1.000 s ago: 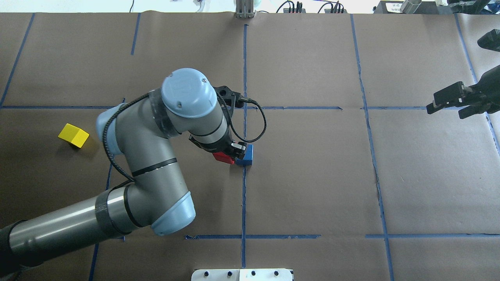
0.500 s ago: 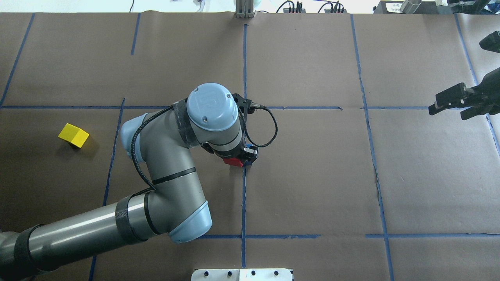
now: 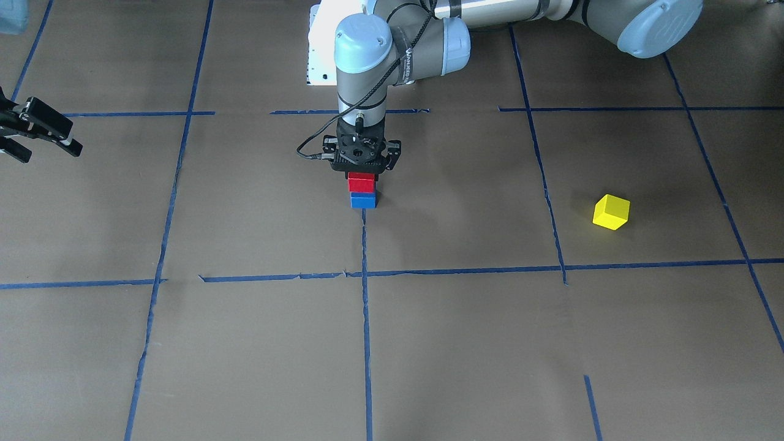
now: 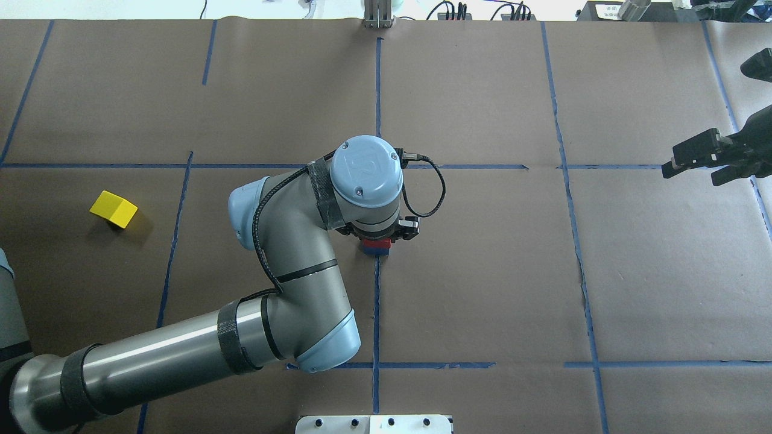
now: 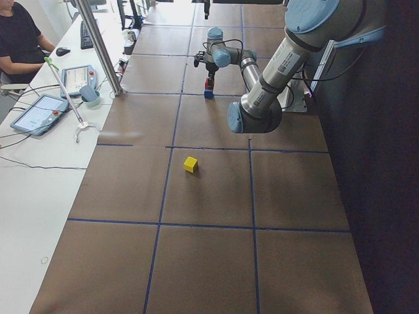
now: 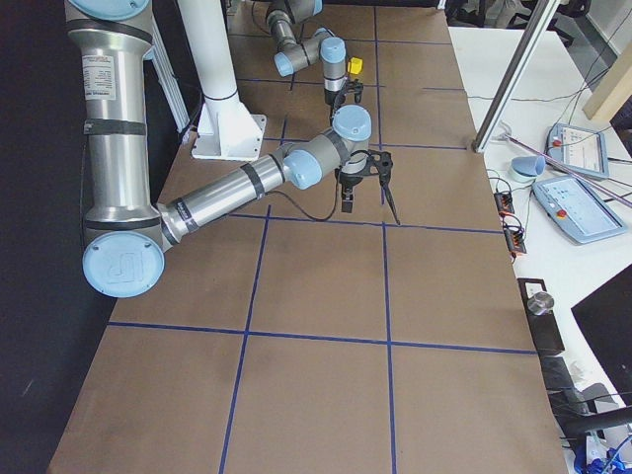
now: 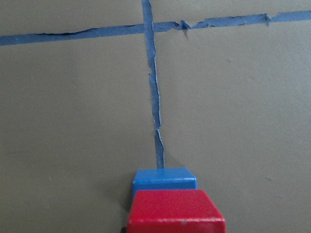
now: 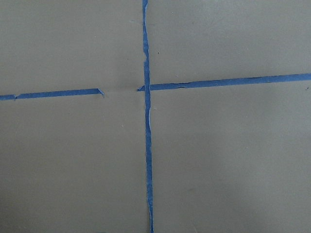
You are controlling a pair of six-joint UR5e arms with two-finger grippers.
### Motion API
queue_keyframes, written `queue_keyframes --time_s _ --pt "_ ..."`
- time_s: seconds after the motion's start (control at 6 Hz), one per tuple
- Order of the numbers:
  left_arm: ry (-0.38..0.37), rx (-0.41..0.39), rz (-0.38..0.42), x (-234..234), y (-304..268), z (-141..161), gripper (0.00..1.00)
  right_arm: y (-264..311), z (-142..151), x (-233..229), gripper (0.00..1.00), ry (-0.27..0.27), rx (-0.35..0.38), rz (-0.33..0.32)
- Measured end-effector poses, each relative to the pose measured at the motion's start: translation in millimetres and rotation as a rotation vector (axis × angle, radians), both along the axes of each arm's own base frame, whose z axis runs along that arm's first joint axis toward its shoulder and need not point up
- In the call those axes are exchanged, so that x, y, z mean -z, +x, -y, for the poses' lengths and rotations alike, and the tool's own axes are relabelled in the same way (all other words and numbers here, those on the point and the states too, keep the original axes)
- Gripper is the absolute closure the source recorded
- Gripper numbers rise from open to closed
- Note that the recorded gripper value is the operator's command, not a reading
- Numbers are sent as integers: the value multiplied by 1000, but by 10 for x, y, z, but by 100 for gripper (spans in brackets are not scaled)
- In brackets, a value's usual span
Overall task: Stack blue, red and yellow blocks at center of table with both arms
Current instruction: 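Carry the red block over the blue block and set it on top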
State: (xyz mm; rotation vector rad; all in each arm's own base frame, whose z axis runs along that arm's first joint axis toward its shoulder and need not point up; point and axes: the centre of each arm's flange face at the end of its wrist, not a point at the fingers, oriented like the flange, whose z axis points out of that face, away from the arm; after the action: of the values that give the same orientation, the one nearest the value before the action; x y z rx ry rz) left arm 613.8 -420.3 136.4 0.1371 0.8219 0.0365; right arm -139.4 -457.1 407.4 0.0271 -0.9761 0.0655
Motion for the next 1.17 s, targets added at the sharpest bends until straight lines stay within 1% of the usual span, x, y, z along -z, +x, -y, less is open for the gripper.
queue_keyframes --time_s 0.5,1.17 --pt "4 9 14 -55 42 -32 98 -1 2 -6 0 -2 -1 0" --pt "2 30 8 -34 42 -26 98 -3 5 1 0 -1 -1 0"
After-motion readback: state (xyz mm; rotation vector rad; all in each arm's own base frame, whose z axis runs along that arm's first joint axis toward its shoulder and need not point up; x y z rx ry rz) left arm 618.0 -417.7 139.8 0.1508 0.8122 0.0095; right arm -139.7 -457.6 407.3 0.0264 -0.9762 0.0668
